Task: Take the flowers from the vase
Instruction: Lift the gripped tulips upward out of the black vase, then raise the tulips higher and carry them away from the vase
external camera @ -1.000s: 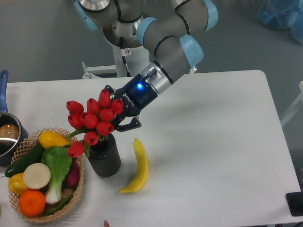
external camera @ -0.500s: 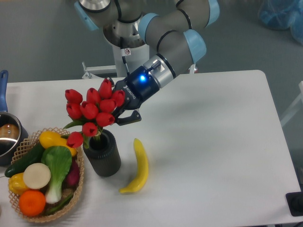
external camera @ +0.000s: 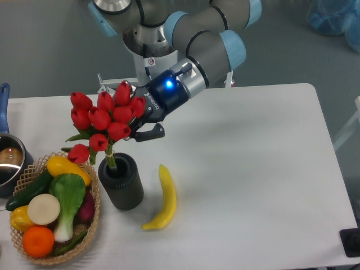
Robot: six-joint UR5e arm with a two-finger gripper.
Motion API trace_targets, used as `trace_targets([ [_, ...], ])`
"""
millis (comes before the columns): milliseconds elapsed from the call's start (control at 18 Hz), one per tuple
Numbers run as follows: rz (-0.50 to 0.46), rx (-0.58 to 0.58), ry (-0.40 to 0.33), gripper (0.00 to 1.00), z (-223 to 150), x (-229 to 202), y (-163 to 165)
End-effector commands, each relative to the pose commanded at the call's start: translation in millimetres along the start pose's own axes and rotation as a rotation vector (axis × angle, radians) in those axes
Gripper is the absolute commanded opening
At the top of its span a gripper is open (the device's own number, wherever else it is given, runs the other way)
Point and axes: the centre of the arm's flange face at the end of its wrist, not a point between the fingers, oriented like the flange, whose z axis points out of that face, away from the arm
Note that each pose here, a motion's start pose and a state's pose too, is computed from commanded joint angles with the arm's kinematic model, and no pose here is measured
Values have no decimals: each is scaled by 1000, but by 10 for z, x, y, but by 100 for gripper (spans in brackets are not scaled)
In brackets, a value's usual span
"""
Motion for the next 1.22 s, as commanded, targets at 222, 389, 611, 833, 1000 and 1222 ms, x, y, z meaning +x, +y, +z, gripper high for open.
trace_targets([
  [222, -2, 19, 6, 41, -14, 30, -66],
  [389, -15, 67, 8, 41, -115, 1, -115],
  [611, -67, 94, 5, 41, -217, -48, -281],
  [833, -73, 108, -4, 41, -297, -85, -298],
  [1000, -77, 124, -6, 41, -353, -101, -303],
  [1222, -74, 127, -21, 41, -432, -129, -314],
])
